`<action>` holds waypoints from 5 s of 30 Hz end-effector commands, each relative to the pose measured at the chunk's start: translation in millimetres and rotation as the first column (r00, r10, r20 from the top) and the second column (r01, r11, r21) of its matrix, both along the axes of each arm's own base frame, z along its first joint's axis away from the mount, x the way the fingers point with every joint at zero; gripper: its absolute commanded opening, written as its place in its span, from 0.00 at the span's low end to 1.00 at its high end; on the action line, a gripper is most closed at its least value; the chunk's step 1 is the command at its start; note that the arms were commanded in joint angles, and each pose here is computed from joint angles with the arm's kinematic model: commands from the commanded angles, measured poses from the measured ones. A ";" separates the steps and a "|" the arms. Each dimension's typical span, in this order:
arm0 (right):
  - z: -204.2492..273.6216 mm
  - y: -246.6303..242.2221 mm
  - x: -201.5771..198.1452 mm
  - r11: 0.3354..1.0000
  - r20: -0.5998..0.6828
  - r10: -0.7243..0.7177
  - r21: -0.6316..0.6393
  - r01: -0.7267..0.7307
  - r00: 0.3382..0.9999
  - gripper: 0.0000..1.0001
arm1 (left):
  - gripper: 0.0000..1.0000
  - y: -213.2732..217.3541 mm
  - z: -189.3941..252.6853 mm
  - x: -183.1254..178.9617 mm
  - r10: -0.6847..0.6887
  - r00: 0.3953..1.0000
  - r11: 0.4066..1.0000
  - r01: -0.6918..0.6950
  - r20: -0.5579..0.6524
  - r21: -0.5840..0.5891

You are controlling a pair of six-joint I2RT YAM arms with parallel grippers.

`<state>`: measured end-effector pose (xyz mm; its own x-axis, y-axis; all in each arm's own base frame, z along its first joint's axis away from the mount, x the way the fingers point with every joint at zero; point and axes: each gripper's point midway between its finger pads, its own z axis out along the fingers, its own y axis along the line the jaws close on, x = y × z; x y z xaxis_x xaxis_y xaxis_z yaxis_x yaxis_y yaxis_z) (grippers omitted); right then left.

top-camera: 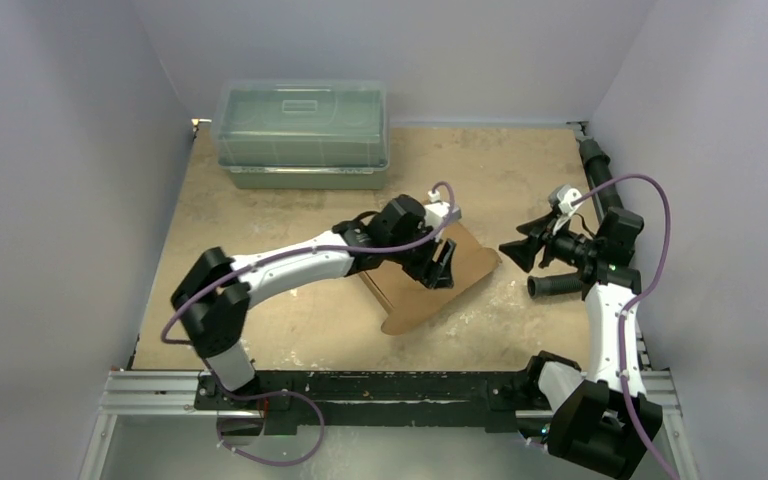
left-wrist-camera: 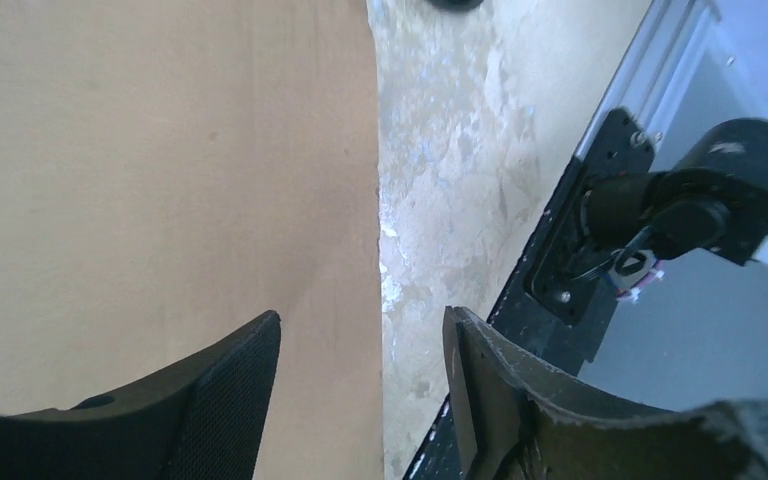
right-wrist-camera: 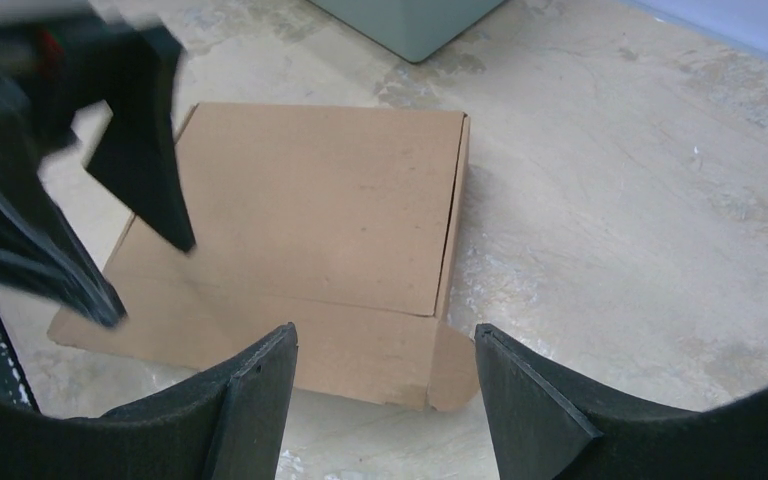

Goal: Fold the paper box

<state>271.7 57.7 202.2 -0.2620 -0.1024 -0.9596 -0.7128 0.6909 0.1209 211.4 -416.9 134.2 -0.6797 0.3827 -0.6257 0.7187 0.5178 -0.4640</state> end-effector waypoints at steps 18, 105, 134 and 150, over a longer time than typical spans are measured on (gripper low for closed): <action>-64.9 74.5 -79.3 0.611 0.263 0.776 -0.538 -0.581 0.573 0.99 | 0.89 191.3 11.3 57.4 0.644 0.765 0.732 -0.621 -0.014 -0.280; -137.9 41.4 -13.5 0.879 -0.811 0.164 0.379 0.290 0.562 0.65 | 0.51 137.5 -70.8 47.9 0.635 0.748 0.704 -0.663 -0.194 -0.255; -155.4 29.3 -11.0 0.900 -0.843 0.172 0.344 0.267 0.509 0.39 | 0.86 148.7 -39.8 29.7 0.613 0.776 0.722 -0.626 -0.146 -0.295; -138.5 23.3 -16.7 0.892 -0.819 0.214 0.386 0.236 0.533 0.55 | 0.90 147.6 -41.1 20.8 0.585 0.780 0.711 -0.625 -0.221 -0.323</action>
<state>252.5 86.6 53.0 -0.9524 0.2442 -0.1825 -0.0662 0.4187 0.9057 231.8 -267.6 84.1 -0.7567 -0.3438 -0.5561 0.2386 0.6466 -0.7245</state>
